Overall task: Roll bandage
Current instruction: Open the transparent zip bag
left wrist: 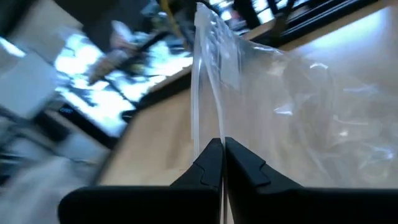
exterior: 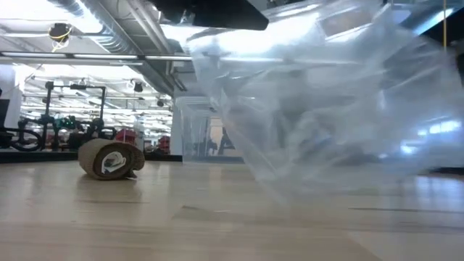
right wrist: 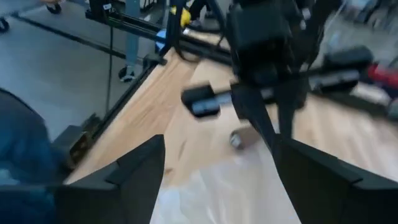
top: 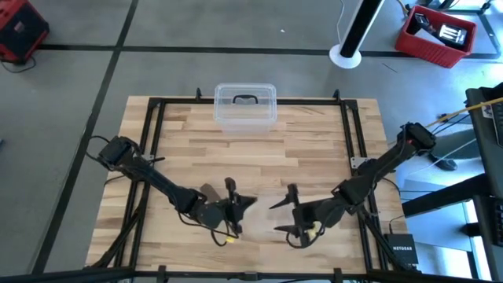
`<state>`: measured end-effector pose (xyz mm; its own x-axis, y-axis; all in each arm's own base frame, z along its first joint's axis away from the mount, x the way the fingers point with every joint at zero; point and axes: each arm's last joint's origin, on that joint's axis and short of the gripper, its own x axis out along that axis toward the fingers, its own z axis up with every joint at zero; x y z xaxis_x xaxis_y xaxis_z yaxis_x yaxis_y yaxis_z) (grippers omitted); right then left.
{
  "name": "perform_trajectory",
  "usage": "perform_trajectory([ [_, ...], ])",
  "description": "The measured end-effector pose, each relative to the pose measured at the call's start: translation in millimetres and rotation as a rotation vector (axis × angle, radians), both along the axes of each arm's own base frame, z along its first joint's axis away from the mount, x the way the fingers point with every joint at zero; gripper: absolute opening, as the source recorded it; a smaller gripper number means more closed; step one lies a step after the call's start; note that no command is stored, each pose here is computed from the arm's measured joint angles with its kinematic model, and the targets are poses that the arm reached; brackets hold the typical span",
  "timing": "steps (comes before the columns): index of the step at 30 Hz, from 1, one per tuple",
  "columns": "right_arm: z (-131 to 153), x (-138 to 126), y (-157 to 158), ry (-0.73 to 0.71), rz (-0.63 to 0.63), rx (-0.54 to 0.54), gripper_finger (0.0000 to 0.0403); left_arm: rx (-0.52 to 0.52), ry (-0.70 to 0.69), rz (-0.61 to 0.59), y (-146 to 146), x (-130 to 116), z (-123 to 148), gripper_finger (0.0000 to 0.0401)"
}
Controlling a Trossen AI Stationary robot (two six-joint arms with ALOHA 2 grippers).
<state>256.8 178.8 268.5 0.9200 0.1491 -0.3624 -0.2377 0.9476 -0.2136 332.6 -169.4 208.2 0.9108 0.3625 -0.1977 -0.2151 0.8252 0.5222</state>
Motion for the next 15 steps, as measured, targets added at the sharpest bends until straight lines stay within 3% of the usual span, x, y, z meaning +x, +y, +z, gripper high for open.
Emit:
perform_trajectory([
  [6,10,21,1,-0.03,0.001,-0.26,0.0296,0.172,0.015,0.065,0,6,18,0.0001],
  [10,14,33,-3,0.1,-0.068,-0.427,0.0296,0.215,0.019,0.101,-1,8,24,0.0001],
  [15,12,46,-11,0.22,-0.13,-0.489,0.0296,0.207,0.014,0.11,1,9,25,0.0001],
])
